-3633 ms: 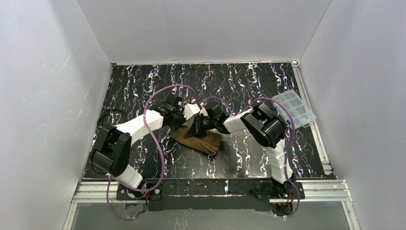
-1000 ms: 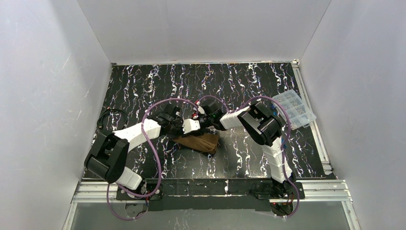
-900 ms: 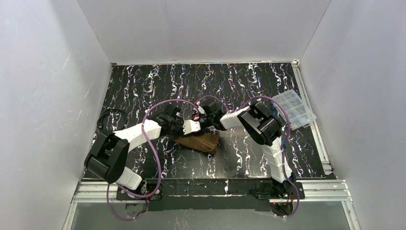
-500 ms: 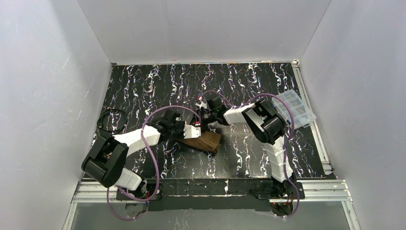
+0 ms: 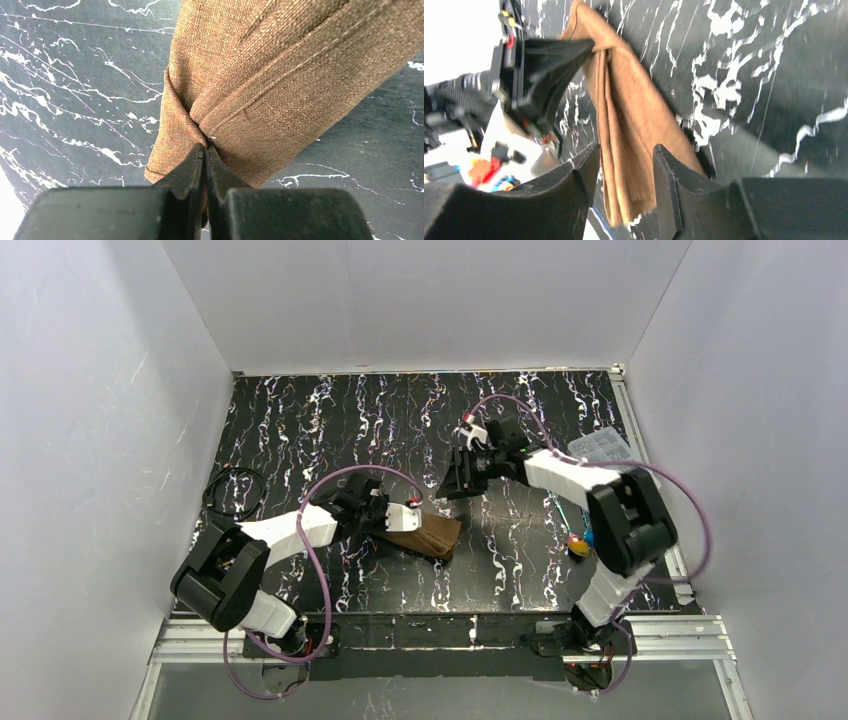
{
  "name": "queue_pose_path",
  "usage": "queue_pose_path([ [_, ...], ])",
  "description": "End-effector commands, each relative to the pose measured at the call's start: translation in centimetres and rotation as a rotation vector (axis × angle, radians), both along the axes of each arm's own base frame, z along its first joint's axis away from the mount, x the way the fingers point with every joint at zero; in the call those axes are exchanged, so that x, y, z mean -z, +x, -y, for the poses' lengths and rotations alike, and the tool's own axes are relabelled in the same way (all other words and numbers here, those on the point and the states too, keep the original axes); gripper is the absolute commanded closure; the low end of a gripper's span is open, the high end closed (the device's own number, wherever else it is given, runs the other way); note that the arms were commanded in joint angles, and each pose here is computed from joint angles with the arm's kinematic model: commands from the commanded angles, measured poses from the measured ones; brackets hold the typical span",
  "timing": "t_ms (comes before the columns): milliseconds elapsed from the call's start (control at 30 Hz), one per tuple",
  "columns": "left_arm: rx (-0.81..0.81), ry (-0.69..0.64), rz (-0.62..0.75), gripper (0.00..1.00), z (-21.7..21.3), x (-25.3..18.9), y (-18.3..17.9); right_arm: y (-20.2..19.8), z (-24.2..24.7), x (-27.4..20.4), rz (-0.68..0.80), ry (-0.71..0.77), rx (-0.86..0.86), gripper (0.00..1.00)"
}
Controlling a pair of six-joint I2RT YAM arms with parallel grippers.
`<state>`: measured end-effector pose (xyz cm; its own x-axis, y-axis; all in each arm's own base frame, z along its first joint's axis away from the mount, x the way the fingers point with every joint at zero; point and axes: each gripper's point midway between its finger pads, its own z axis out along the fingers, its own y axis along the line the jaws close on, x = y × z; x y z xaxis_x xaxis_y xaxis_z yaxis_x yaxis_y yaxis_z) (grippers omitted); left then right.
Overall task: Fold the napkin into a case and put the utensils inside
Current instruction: Stuff the top corner of the smaller-rectangle-folded napkin into the folded napkin, then fold the 2/3-rectangle-folded napkin at the center of the board.
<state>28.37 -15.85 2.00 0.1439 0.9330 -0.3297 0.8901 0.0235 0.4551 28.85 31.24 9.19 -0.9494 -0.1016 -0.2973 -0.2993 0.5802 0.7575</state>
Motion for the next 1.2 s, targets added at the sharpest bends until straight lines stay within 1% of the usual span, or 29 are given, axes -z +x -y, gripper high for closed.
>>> queue_pose_path([
  [0,-0.041,0.123,-0.184,1.00,-3.2,3.8,-4.3,-3.4,3.1,-0.7,0.140,-0.089,-0.040,0.47],
  [67,-0.042,0.122,-0.185,1.00,-3.2,3.8,-4.3,-4.4,3.6,-1.4,0.204,-0.087,-0.041,0.44],
  [200,-0.044,0.124,-0.188,1.00,-3.3,3.8,-4.3,-6.7,3.2,-2.4,0.317,-0.073,-0.107,0.43],
  [267,-0.046,0.123,-0.190,1.00,-3.3,3.8,-4.4,-7.7,3.1,-2.3,0.347,-0.077,-0.128,0.41],
  [333,-0.046,0.120,-0.190,1.00,-3.2,3.8,-4.4,-8.5,3.0,-2.0,0.376,-0.097,-0.147,0.36],
  [367,-0.045,0.121,-0.192,1.00,-3.2,3.9,-4.4,-8.8,2.8,-1.8,0.389,-0.106,-0.158,0.30],
  [400,-0.043,0.121,-0.192,1.00,-3.2,3.9,-4.4,-9.1,2.6,-1.6,0.404,-0.119,-0.168,0.26],
  [433,-0.043,0.123,-0.193,1.00,-3.2,3.9,-4.4,-9.3,2.3,-1.4,0.413,-0.127,-0.178,0.25],
  [700,-0.047,0.127,-0.193,1.00,-3.2,3.9,-4.3,-10.9,0.5,0.2,0.474,-0.172,-0.234,0.25],
  [833,-0.047,0.126,-0.195,1.00,-3.2,3.9,-4.3,-10.6,0.9,1.3,0.516,-0.289,-0.233,0.25],
  [867,-0.047,0.125,-0.196,1.00,-3.2,3.9,-4.3,-10.0,1.2,1.3,0.540,-0.329,-0.207,0.26],
  [933,-0.045,0.125,-0.196,1.00,-3.2,3.9,-4.3,-9.8,1.4,1.2,0.564,-0.356,-0.197,0.26],
  [1067,-0.040,0.127,-0.198,1.00,-3.1,4.0,-4.3,-9.5,1.5,0.3,0.606,-0.355,-0.183,0.26],
  [1167,-0.040,0.126,-0.196,1.00,-3.1,4.0,-4.3,-10.1,1.1,1.3,0.572,-0.344,-0.219,0.26],
])
